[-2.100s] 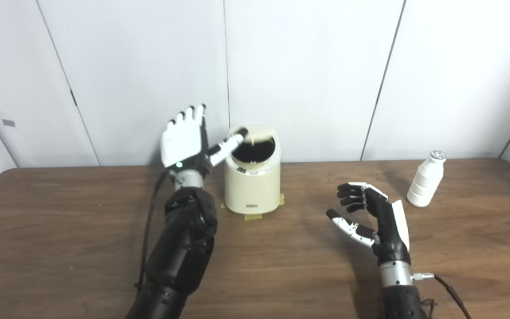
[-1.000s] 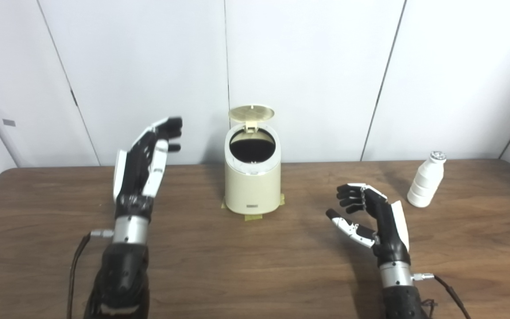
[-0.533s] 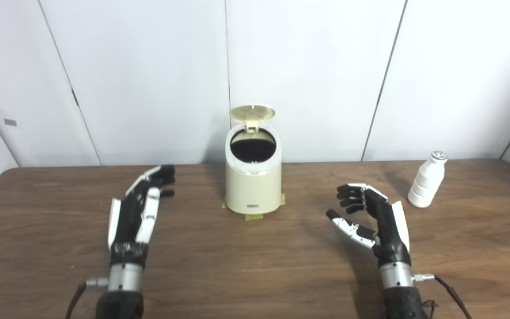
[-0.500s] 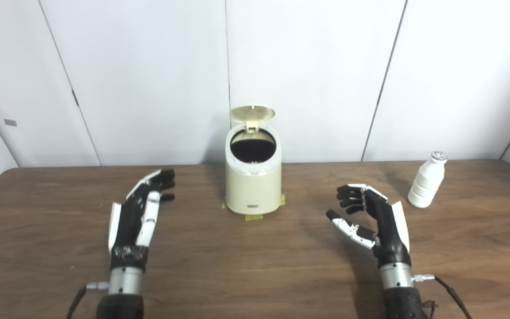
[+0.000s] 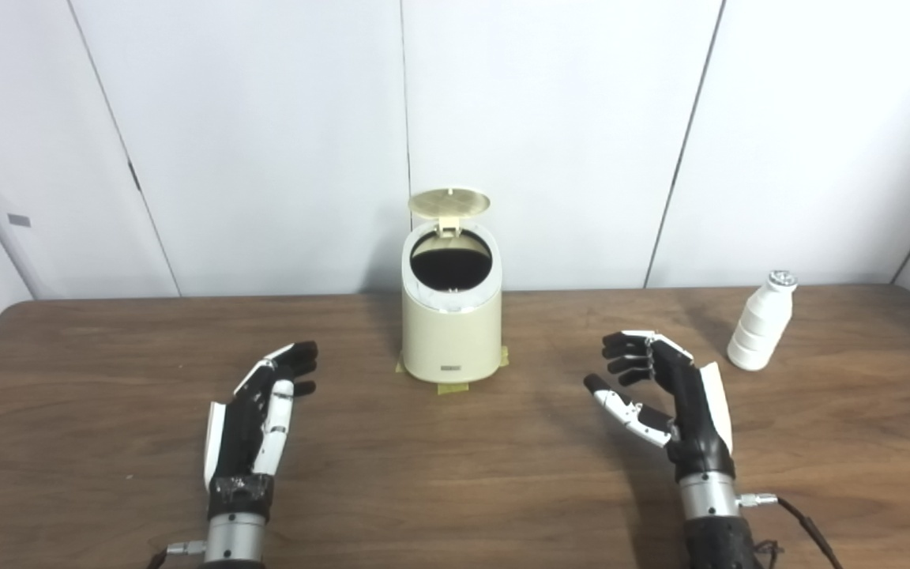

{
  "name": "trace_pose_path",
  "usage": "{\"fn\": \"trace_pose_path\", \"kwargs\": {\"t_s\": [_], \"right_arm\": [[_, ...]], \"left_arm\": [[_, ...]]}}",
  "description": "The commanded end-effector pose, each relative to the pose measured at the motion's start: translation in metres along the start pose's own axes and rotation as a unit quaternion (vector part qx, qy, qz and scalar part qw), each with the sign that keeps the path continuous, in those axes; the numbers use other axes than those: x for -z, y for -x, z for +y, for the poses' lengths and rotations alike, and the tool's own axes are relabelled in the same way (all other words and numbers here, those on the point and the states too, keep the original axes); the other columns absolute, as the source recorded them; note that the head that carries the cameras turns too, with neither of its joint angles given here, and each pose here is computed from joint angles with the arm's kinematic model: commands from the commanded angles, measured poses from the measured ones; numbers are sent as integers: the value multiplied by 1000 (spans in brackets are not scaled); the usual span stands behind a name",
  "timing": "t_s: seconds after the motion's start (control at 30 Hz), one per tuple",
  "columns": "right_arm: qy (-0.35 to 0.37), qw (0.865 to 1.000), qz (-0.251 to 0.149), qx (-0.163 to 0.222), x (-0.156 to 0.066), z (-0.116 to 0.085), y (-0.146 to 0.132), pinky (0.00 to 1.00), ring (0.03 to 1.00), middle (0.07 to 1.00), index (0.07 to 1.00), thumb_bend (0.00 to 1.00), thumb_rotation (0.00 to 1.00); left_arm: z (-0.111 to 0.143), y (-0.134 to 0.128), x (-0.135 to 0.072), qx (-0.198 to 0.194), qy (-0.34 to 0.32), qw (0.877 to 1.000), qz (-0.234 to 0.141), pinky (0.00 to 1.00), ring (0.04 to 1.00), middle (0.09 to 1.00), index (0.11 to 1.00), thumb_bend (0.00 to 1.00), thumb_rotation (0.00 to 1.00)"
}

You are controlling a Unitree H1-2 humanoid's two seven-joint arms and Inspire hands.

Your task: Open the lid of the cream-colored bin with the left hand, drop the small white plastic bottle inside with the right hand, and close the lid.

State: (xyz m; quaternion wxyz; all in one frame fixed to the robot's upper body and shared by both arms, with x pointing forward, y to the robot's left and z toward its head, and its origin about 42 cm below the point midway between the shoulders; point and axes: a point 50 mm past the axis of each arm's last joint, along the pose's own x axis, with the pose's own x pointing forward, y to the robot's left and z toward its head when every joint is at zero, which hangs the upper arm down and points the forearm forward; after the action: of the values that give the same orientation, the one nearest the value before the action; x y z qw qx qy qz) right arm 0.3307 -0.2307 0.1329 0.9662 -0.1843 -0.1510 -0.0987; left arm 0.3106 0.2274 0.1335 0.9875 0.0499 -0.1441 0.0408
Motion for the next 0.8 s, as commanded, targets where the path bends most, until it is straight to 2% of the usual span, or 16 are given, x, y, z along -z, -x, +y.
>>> {"fn": "trace_pose_path", "kwargs": {"t_s": [0.0, 0.17, 0.2, 0.3, 0.37, 0.5, 0.63, 0.7, 0.77], "right_arm": [[-29, 998, -42, 23, -18, -6, -6, 490, 569, 603, 596, 333, 211], [-42, 993, -104, 45, -42, -29, -25, 514, 591, 614, 605, 333, 212], [-44, 991, -117, 51, -45, -35, -30, 512, 589, 617, 607, 349, 250], [-37, 986, -148, 71, -48, -53, -43, 526, 591, 625, 615, 431, 336], [-39, 983, -163, 73, -54, -62, -48, 543, 609, 640, 623, 474, 330], [-16, 973, -211, 90, -85, -83, -63, 492, 607, 639, 628, 587, 346], [-29, 969, -224, 100, -101, -97, -72, 526, 646, 676, 663, 654, 293], [-5, 967, -228, 116, -108, -105, -77, 540, 654, 688, 677, 656, 227], [13, 966, -227, 124, -111, -113, -82, 540, 662, 697, 693, 679, 215]], "left_arm": [[2, -5, -4, 6, -15, 1000, -27, 722, 787, 780, 758, 161, 759], [3, -3, -2, 13, -24, 999, -29, 710, 778, 776, 758, 189, 778], [2, -3, -2, 13, -25, 999, -28, 707, 775, 773, 754, 190, 773], [2, -2, -2, 10, -26, 999, -24, 703, 773, 771, 751, 195, 761], [2, -2, -1, 10, -26, 999, -21, 703, 773, 771, 751, 193, 751], [4, -1, 1, 12, -30, 999, -22, 704, 773, 771, 752, 183, 757], [4, -1, 1, 13, -33, 999, -23, 696, 770, 771, 752, 179, 775], [3, -1, 1, 13, -34, 999, -22, 695, 771, 771, 751, 167, 777], [3, -1, 1, 15, -34, 999, -21, 696, 771, 770, 752, 161, 780]]}}
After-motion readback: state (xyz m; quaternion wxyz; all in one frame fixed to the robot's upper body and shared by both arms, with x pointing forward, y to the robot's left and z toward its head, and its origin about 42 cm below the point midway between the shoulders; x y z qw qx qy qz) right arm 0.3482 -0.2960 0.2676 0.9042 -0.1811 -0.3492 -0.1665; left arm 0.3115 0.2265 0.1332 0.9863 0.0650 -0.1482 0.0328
